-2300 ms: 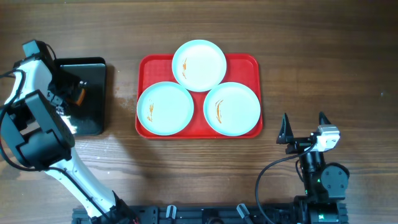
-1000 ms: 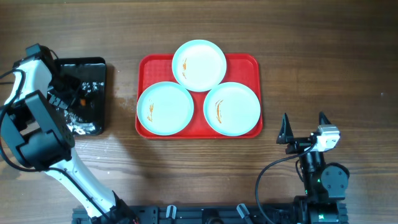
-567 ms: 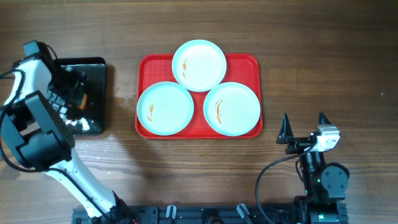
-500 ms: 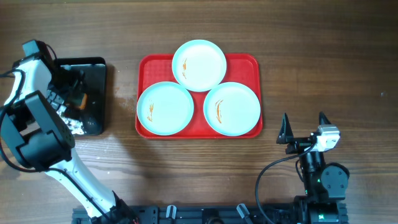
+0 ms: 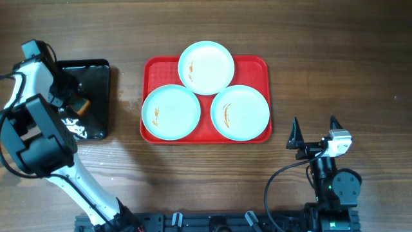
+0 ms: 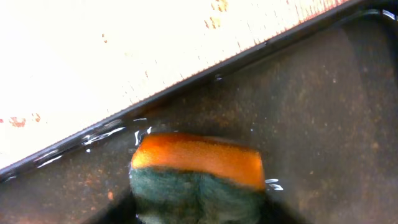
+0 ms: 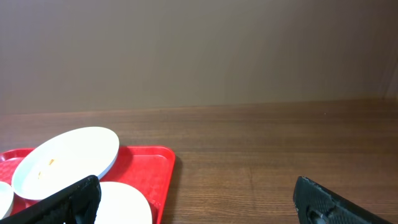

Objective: Clean dirty plates on tray and stack at the side
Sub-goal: 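Grasp the green-and-orange sponge with the left gripper, then dip and rub the held sponge in the water of the black tray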

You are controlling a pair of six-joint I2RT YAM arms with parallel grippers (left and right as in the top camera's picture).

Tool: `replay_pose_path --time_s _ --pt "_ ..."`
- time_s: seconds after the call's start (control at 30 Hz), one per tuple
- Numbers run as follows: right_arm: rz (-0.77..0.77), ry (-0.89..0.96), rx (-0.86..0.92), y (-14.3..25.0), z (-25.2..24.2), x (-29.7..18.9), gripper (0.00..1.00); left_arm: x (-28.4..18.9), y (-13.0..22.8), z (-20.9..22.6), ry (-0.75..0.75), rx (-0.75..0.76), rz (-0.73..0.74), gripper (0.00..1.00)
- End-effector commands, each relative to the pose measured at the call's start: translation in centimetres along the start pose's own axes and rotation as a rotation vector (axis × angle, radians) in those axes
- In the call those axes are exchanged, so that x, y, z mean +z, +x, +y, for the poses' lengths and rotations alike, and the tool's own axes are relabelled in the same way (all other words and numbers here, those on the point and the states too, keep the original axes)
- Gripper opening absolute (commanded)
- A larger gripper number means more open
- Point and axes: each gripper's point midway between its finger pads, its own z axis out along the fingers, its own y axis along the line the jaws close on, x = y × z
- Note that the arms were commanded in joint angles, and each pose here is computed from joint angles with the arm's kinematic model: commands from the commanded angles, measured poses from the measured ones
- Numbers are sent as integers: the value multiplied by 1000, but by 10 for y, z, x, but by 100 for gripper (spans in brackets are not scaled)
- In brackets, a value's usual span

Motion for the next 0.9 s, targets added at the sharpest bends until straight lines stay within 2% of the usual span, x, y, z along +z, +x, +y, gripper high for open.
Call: replay_pose_path --time_s 0.0,0.07,0.1,0.17,0.2,0.23,0.43,0.67,0.8,0.87 --pt "-11 20 -13 -2 -4 -1 100 -4 -4 2 -14 6 -28 4" --pt "-11 20 -13 -2 -4 -1 100 -4 -4 2 -15 7 -27 4" --pt "-11 20 -13 -2 -4 -1 100 -4 -4 3 -16 7 -25 11" --pt "-11 20 -13 -2 -4 -1 100 -5 -1 4 -23 8 -16 51" --pt "-11 20 -13 -2 -4 -1 100 -5 1 6 -31 10 -6 89" --pt "-11 20 -13 -2 -4 -1 100 -5 3 8 -38 11 3 100" --pt "-11 20 -13 -2 -4 -1 100 -7 20 10 -32 16 83 100" --pt "-11 20 -13 -2 -4 -1 100 -18 40 -2 59 11 192 99" --pt "-11 20 -13 -2 -4 -1 100 -18 42 -3 64 11 200 86" --pt "-11 20 -13 -2 -4 -1 100 -18 41 -3 63 11 197 72"
